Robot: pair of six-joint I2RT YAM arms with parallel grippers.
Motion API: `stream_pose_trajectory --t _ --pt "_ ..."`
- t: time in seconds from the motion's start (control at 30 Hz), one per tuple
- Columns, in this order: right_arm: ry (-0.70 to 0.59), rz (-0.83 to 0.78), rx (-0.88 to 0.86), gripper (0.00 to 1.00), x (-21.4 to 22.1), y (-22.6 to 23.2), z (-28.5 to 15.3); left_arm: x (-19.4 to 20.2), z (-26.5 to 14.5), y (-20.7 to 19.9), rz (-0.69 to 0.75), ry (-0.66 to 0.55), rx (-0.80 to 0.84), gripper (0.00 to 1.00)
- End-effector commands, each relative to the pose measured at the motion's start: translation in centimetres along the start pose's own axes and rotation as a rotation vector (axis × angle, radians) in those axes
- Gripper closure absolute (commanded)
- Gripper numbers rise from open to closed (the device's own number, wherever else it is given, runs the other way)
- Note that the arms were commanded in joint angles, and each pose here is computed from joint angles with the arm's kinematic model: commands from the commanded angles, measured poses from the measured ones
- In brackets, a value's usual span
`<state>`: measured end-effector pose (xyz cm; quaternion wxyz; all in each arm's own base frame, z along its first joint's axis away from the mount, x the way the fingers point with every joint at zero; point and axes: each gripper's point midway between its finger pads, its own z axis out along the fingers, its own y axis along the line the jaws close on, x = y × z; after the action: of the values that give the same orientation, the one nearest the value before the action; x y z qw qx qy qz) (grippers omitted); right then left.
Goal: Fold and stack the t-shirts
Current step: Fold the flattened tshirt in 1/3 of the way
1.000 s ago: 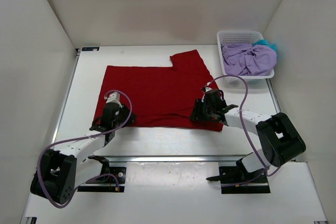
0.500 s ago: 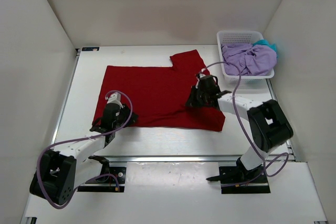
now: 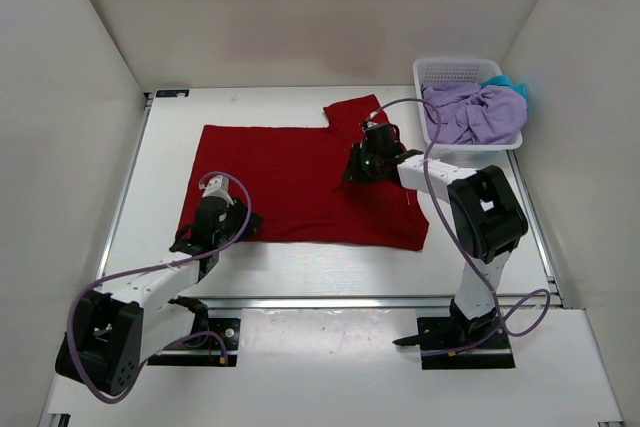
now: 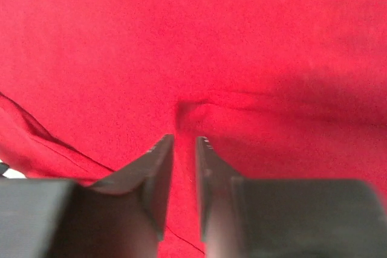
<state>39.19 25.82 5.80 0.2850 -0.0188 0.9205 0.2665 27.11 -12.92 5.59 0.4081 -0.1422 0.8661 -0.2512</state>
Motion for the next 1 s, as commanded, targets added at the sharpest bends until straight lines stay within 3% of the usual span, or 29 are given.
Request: stream_pose_trajectory --t 0.0,0.13,0.23,0.27,0.37,0.43,0.57,0.73,0.83,0.97 --pt "-0.080 -0.040 -0.045 0.77 -3.7 1.8 -0.1 -1.9 -0.3 -1.8 0.009 -0.052 0.038 0.64" --pt "-0.060 -0.079 -0.034 0.70 -3.4 2.4 -0.8 -2.3 -0.4 -2.6 0.019 -0.063 0.055 0.65" --pt "-0.108 -0.106 -0.028 0.72 -2.8 2.6 -3.2 -1.6 -0.1 -4.0 0.077 -0.037 0.068 0.64" --pt "-0.112 -0.101 -0.024 0.74 -2.3 2.4 -3.6 -1.4 0.1 -4.2 0.099 -0.024 0.070 0.64" --pt "-0.090 -0.115 -0.077 0.95 1.0 2.9 -5.1 -1.0 0.6 -5.2 0.167 0.006 0.068 0.65" --pt "-0.022 -0.136 -0.079 1.00 4.4 2.9 -5.0 -0.1 1.2 -4.9 0.193 0.040 0.051 0.65" --pt "0.077 -0.210 -0.091 1.00 8.8 3.9 -4.2 -0.1 2.6 -3.4 0.210 0.056 -0.010 0.65" --pt "0.134 -0.239 -0.068 1.00 11.4 3.5 -3.2 1.9 3.7 -0.8 0.127 0.130 -0.043 0.67" --pt "0.167 -0.243 -0.043 1.00 12.8 2.6 -3.1 3.3 3.3 0.3 0.071 0.167 -0.035 0.67" --pt "0.229 -0.253 -0.025 1.00 15.7 0.5 -4.4 5.2 1.7 1.0 0.121 0.191 -0.072 0.67"
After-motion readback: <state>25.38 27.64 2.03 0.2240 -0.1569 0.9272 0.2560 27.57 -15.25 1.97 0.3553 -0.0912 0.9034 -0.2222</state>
